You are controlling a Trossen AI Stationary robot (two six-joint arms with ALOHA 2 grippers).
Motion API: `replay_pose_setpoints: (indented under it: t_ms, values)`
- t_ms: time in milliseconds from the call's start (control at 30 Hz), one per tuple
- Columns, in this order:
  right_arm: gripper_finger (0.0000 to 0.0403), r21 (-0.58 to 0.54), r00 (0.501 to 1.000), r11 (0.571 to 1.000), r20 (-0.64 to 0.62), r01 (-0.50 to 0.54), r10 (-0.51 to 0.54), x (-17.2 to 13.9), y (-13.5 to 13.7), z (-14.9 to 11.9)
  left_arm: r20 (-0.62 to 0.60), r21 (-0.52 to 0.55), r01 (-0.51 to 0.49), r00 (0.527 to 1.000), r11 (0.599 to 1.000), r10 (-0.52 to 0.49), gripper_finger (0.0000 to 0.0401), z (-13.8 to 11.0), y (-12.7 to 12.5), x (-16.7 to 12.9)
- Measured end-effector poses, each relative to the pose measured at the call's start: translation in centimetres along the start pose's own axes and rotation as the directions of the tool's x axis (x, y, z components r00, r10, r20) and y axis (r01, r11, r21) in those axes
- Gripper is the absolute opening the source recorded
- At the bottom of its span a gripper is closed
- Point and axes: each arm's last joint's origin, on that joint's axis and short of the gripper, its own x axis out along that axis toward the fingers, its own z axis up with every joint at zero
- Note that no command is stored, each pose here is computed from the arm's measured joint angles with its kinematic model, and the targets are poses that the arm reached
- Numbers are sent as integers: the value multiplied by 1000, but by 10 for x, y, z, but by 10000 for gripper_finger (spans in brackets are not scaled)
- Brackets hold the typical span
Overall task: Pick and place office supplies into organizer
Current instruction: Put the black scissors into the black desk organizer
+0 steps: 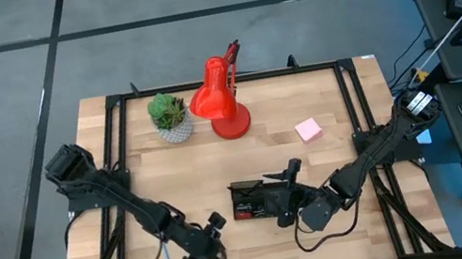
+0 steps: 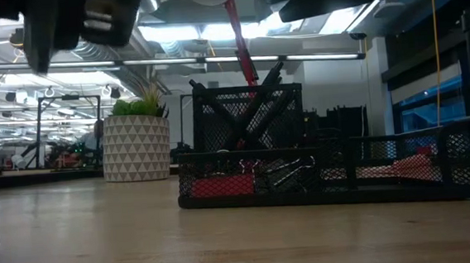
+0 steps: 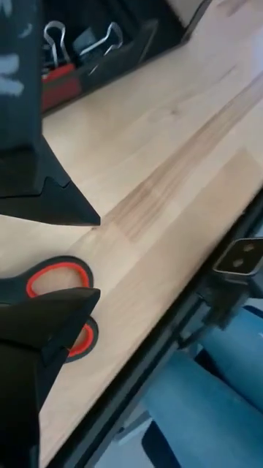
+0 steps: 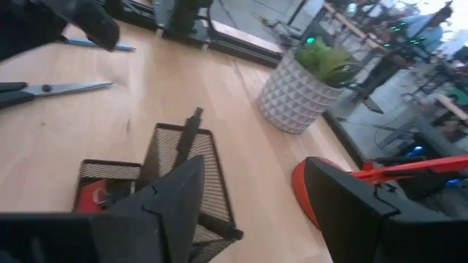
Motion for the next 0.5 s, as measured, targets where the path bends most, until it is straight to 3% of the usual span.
replay_pose_setpoints:
  t_ms: [300, 500]
  values:
    - [236, 3, 994, 994, -11, -112, 112, 0, 3, 0, -114, -49, 0, 994, 999, -5, 143, -1, 2, 25]
    - [236, 20, 992, 992, -18, -122, 122, 0, 3, -1, -194, -96, -3, 981, 995, -16, 143, -5, 6, 33]
